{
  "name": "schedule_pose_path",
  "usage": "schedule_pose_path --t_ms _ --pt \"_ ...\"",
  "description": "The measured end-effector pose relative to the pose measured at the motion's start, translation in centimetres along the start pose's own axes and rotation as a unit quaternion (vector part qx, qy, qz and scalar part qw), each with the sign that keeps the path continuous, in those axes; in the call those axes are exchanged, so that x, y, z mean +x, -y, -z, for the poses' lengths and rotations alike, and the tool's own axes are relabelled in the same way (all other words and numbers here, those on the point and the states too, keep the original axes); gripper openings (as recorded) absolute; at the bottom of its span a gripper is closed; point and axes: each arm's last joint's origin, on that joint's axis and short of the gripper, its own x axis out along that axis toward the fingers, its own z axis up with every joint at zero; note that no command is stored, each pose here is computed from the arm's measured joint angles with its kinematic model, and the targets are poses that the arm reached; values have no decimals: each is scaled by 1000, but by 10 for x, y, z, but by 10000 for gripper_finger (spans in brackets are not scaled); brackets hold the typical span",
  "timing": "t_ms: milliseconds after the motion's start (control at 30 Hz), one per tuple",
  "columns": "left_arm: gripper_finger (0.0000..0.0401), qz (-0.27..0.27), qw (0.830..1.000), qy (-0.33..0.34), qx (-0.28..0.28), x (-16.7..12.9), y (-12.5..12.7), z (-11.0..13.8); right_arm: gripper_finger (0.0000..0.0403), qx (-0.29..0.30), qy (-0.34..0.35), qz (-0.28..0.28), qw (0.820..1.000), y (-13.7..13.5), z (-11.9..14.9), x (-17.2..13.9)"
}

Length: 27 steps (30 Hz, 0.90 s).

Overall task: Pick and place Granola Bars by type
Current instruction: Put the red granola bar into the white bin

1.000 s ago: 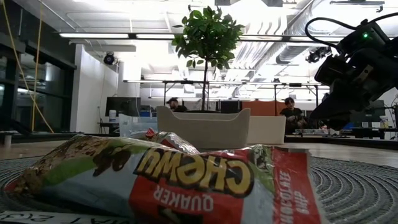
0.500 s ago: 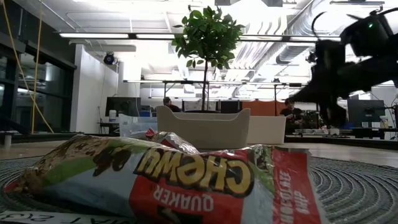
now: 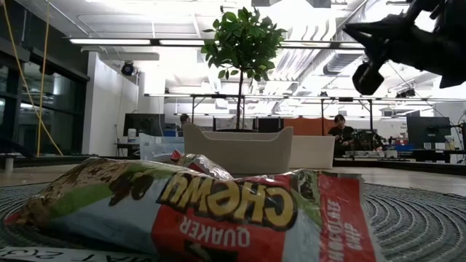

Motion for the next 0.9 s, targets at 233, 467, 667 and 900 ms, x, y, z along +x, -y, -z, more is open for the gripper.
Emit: schedule_pose_path --t_ms 233,467,667,900 --pt "66 -17 999 15 -27 0 0 -1 0 92 20 -4 995 -2 -3 0" --pt "66 -6 998 52 -40 1 -1 -10 1 -33 -17 -92 995 -21 -18 14" --pt "66 -2 991 128 -29 3 -18 -32 1 -101 -77 -134 983 -54 -46 47" --pt "66 11 989 144 -26 7 -42 -45 1 -237 -184 -75 951 -100 -77 72"
